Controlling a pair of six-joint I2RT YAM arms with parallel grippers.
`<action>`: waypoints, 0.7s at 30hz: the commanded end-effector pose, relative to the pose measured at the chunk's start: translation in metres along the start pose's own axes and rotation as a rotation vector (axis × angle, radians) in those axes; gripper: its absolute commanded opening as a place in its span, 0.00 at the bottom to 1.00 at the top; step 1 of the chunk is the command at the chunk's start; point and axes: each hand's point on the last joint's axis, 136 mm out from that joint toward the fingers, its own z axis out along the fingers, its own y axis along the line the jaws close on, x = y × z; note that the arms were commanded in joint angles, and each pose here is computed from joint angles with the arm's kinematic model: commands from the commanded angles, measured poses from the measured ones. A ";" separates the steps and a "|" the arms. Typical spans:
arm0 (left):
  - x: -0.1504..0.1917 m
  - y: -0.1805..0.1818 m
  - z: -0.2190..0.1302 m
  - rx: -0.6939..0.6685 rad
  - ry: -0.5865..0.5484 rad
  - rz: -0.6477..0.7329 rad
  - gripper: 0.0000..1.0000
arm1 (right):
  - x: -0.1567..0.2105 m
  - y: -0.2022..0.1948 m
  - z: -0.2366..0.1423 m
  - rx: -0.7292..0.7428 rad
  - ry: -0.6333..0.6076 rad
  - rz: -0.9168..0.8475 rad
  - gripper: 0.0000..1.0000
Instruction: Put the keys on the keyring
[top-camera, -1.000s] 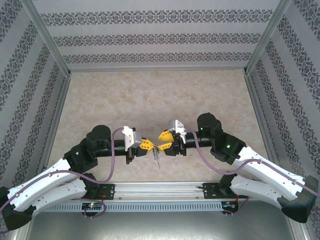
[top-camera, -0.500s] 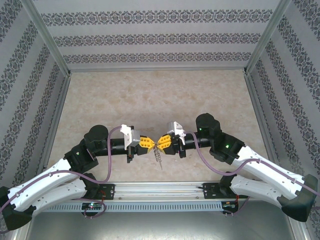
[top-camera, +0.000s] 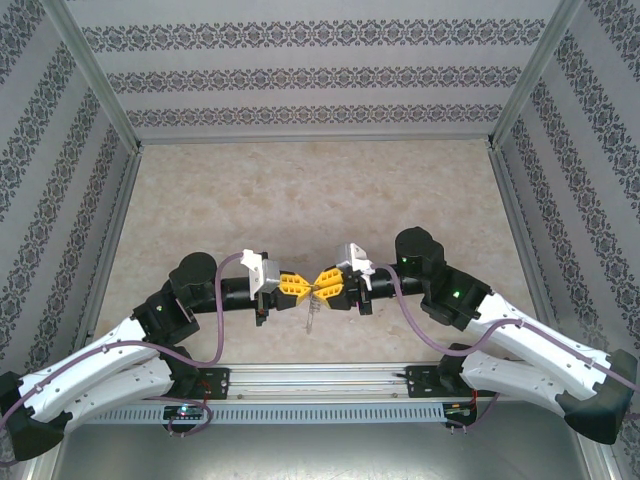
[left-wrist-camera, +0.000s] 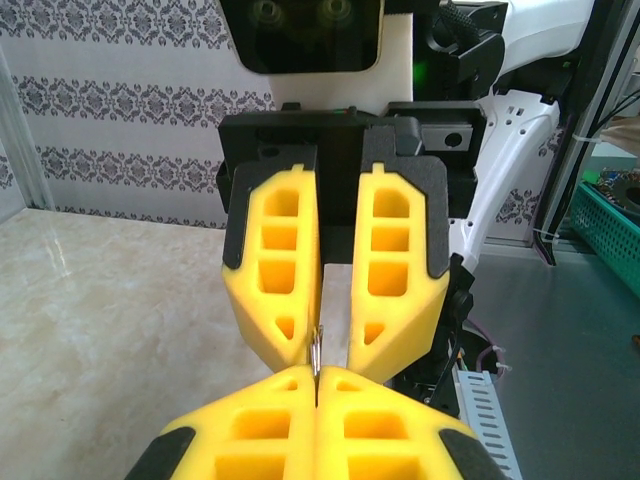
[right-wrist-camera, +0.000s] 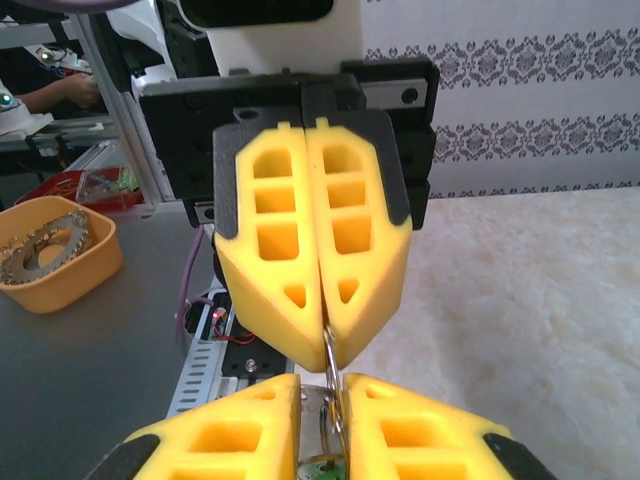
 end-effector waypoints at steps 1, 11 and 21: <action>-0.021 -0.005 -0.002 0.014 -0.090 0.031 0.00 | -0.008 0.010 -0.002 -0.035 -0.036 -0.042 0.17; -0.028 -0.008 -0.003 0.026 -0.122 0.034 0.00 | -0.007 0.007 -0.002 -0.015 -0.031 -0.042 0.21; -0.029 -0.009 -0.003 0.034 -0.135 0.032 0.00 | -0.010 0.006 -0.005 0.005 -0.044 -0.052 0.15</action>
